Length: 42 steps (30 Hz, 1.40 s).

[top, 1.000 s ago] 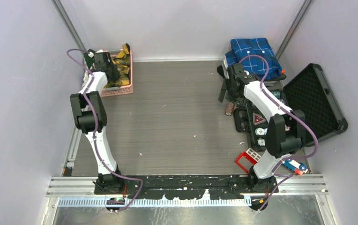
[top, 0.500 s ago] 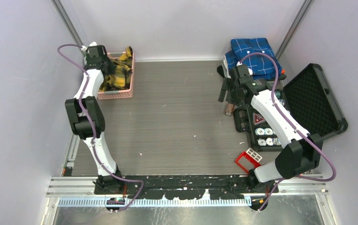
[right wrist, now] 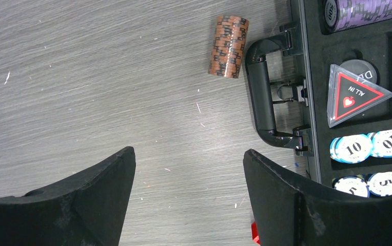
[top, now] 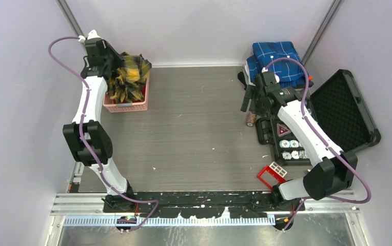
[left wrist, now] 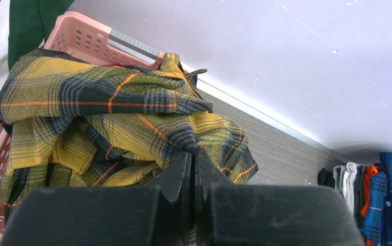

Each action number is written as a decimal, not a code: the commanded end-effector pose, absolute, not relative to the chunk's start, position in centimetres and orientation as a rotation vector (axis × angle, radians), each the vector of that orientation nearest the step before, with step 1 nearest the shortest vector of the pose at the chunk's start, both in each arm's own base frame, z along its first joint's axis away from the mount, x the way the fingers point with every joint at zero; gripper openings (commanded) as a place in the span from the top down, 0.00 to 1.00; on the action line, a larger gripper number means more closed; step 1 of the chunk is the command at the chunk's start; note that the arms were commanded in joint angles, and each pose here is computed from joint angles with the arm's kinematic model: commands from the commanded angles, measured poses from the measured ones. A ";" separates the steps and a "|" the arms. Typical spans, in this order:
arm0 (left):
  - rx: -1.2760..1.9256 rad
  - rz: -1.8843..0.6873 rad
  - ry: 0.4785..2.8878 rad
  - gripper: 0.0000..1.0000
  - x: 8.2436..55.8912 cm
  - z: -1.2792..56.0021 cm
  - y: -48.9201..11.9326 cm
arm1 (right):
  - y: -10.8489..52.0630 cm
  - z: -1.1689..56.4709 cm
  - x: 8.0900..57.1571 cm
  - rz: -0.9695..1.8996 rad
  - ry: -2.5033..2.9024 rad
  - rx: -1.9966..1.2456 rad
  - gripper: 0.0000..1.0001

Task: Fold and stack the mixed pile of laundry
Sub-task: Pick up the shirt from the bin.

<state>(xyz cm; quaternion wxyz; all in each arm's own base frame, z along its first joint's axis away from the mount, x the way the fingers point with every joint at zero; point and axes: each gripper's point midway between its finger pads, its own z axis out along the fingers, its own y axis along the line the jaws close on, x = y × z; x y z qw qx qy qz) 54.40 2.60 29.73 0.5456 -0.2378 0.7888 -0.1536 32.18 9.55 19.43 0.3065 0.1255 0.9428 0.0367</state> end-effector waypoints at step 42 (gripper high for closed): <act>-0.652 0.086 2.129 0.30 43.1 21.6 1.9 | 11.5 18.3 30.9 0.170 2.514 0.292 0.19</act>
